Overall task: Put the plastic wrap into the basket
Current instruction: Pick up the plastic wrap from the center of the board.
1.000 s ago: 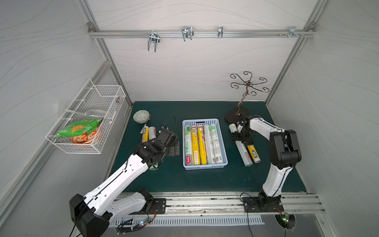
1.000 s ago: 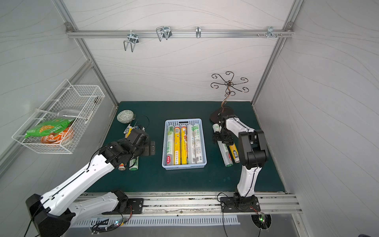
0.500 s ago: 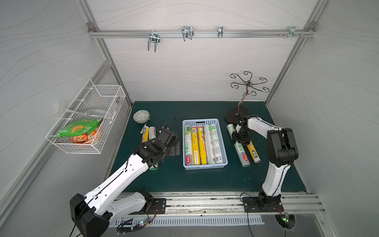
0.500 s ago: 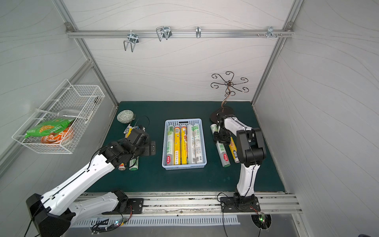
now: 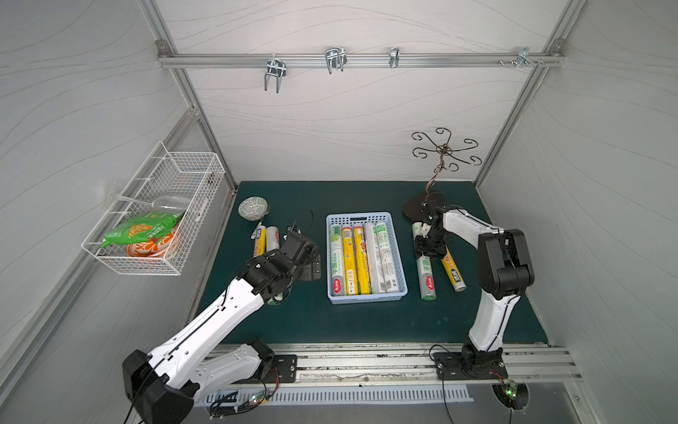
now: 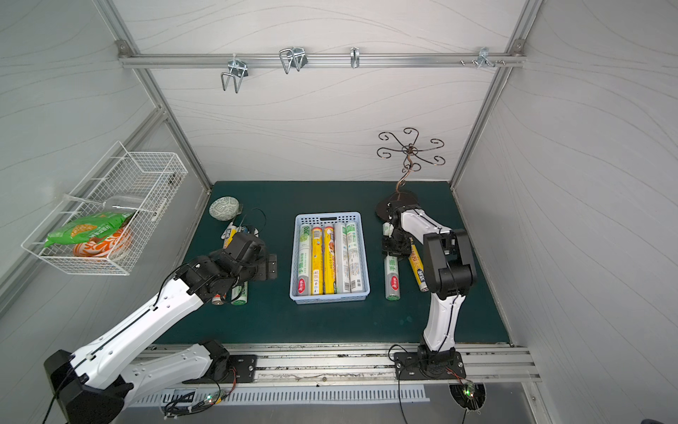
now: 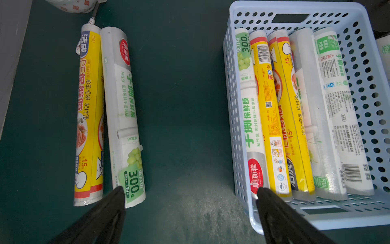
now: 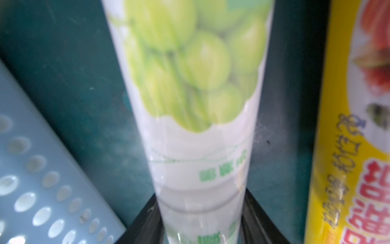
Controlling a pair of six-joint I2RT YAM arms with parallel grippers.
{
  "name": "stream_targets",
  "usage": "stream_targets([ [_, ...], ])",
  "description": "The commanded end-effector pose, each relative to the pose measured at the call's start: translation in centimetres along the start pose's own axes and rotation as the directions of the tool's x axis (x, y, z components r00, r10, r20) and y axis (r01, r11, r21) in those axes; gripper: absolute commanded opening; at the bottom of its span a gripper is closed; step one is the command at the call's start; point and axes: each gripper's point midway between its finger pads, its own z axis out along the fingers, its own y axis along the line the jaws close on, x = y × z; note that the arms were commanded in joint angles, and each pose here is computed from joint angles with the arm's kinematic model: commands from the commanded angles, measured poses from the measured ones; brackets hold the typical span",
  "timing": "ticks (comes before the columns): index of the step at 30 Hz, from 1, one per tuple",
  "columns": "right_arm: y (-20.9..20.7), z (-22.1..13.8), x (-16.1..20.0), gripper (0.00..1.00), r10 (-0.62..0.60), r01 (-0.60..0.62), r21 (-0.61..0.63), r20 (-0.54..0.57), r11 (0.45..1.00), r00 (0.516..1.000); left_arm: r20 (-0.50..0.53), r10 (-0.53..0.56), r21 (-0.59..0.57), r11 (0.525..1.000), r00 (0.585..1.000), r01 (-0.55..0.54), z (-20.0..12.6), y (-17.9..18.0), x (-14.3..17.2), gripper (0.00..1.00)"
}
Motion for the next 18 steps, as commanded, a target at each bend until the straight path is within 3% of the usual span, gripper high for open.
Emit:
stream_targets([
  [1,1.3,-3.7,0.9,0.39,-0.004,0.006,-0.04,0.036,0.999,0.999,0.041,-0.029,0.012,1.0,0.999,0.028,-0.5,0.0,-0.9,1.0],
  [7,2.3,-7.4,1.5,0.36,0.027,-0.022,-0.064,0.078,0.998,0.997,0.038,-0.035,0.015,0.999,0.999,0.035,-0.5,0.0,-0.8,0.99],
  [18,7.7,-14.2,2.0,0.36,-0.014,0.055,-0.208,0.191,0.977,0.982,0.05,-0.042,0.019,0.999,0.998,0.041,-0.9,0.2,-0.9,0.99],
])
